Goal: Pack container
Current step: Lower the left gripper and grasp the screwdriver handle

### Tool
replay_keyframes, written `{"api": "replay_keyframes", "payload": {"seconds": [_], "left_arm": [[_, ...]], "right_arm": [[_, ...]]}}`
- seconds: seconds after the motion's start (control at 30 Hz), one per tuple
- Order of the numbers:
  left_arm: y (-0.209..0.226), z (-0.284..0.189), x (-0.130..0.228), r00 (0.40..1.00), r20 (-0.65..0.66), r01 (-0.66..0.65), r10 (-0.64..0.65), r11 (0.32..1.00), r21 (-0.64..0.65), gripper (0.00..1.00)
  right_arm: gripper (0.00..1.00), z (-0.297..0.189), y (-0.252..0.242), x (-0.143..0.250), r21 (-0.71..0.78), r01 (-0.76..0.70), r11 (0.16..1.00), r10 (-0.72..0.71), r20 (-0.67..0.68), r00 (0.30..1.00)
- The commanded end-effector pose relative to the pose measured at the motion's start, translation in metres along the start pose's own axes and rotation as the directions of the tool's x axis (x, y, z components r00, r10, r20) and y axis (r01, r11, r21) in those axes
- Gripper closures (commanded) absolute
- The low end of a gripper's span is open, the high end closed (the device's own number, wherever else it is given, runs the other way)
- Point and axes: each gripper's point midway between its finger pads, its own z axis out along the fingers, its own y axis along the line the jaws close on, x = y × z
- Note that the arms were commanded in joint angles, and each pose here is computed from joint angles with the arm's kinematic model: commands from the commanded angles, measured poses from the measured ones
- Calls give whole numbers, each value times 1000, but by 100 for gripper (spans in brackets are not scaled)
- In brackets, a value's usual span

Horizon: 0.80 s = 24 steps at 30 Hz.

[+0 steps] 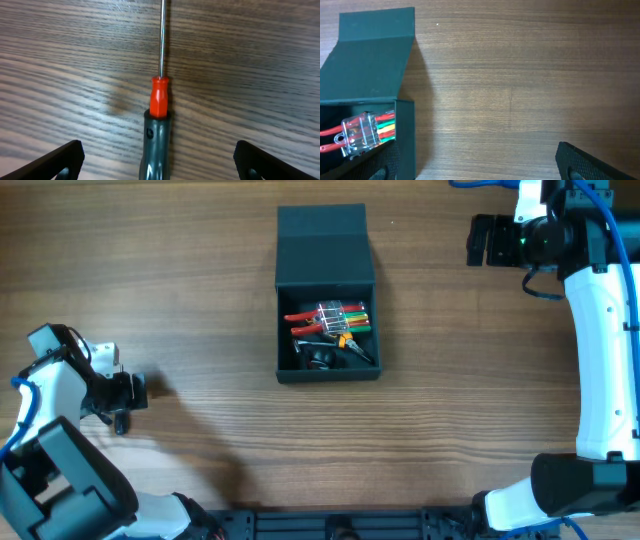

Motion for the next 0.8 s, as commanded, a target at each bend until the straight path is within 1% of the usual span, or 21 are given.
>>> {"api": "replay_keyframes", "payload": {"seconds": [0.0, 0.27, 0.37, 0.5, 0.63, 0.77], "left_arm": [[-6, 16, 4, 999, -29, -19, 20, 999, 42, 1], [-6, 30, 3, 999, -44, -19, 21, 999, 49, 2], [-6, 32, 2, 999, -46, -19, 21, 999, 50, 4], [-6, 32, 3, 999, -47, -18, 20, 999, 50, 22], [-6, 32, 3, 999, -49, -11, 13, 999, 50, 32], [-7, 32, 3, 999, -49, -11, 13, 999, 51, 40]], "right_arm": [[0, 7, 2, 0, -3, 17, 1000, -17, -12, 1000], [0, 7, 2, 0, -3, 17, 1000, -17, -13, 1000], [0, 7, 2, 0, -3, 17, 1000, -17, -13, 1000], [0, 7, 2, 0, -3, 17, 1000, -17, -13, 1000], [0, 7, 2, 0, -3, 18, 1000, -18, -13, 1000], [0, 7, 2, 0, -3, 18, 1000, -18, -13, 1000]]}}
